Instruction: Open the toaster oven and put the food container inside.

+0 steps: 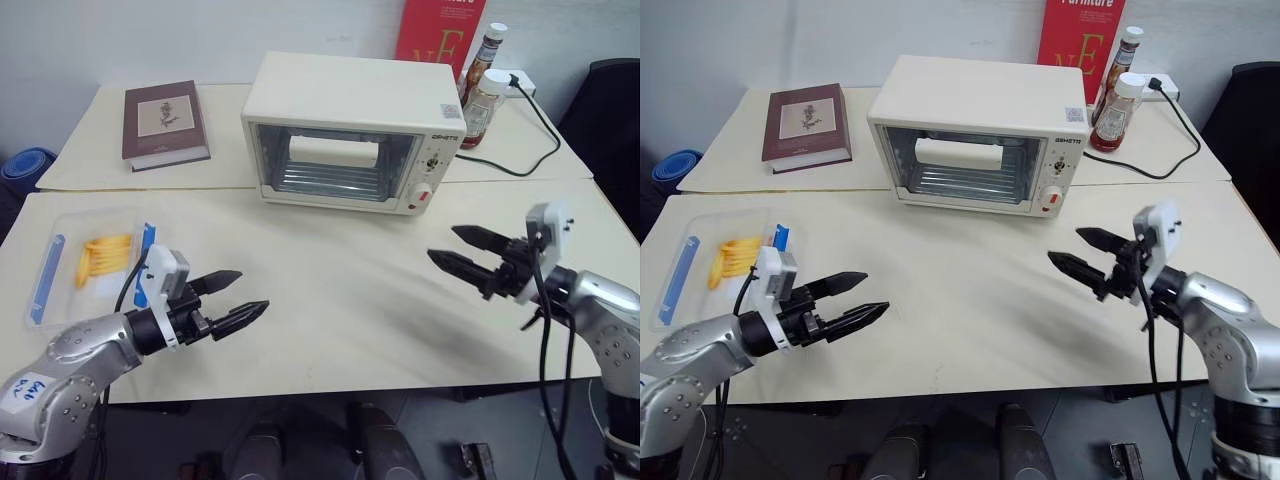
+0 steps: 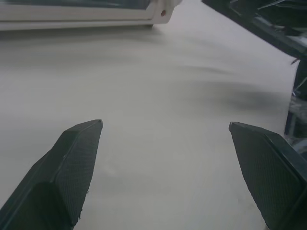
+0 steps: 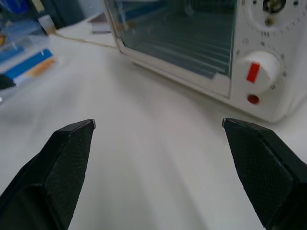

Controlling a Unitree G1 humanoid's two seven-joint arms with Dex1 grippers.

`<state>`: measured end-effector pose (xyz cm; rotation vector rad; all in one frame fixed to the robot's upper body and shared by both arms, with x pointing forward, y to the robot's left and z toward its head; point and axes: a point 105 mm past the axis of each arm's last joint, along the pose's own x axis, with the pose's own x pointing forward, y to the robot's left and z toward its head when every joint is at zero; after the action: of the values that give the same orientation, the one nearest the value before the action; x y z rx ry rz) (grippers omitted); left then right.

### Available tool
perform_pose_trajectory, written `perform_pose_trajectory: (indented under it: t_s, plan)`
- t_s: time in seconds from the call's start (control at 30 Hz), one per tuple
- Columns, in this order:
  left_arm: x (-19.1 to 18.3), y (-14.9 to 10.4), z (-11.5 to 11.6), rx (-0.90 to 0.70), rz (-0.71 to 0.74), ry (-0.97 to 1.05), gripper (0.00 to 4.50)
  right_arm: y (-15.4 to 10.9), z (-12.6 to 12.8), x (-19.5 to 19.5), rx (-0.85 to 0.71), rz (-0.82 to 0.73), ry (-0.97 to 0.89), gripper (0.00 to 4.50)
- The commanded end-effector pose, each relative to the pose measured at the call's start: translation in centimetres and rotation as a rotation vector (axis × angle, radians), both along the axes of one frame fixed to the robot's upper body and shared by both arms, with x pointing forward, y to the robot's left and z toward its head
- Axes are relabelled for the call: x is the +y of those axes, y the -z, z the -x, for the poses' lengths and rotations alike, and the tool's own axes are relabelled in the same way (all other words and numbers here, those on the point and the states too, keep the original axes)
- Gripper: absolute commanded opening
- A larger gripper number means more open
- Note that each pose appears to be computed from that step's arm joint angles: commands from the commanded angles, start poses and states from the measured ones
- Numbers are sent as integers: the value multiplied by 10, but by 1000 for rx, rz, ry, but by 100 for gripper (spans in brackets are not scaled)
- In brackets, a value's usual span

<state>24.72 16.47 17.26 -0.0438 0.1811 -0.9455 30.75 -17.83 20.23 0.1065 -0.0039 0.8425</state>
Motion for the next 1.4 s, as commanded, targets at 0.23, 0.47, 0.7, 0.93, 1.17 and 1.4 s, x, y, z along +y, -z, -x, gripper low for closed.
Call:
perform_pose_trajectory:
  t_s: [0.23,0.47,0.7,0.93,1.17,1.4]
  plan:
    - [-8,-74,0,-223,-48,118,450,-18,-59,38,-55,0,-5,444]
    - [-4,-86,1,-252,-113,103,450,-38,-84,51,-114,21,-72,444]
    - [-3,-84,-4,-269,-106,73,450,-55,-76,83,-159,17,-218,444]
    - [-5,-89,-15,-300,-98,68,450,-66,-62,105,-189,10,-321,444]
    - [-4,-109,-42,-362,-89,58,361,-50,-18,118,-203,40,-492,450]
    - [0,-115,-89,-380,-215,6,158,-10,8,122,-158,101,-532,450]
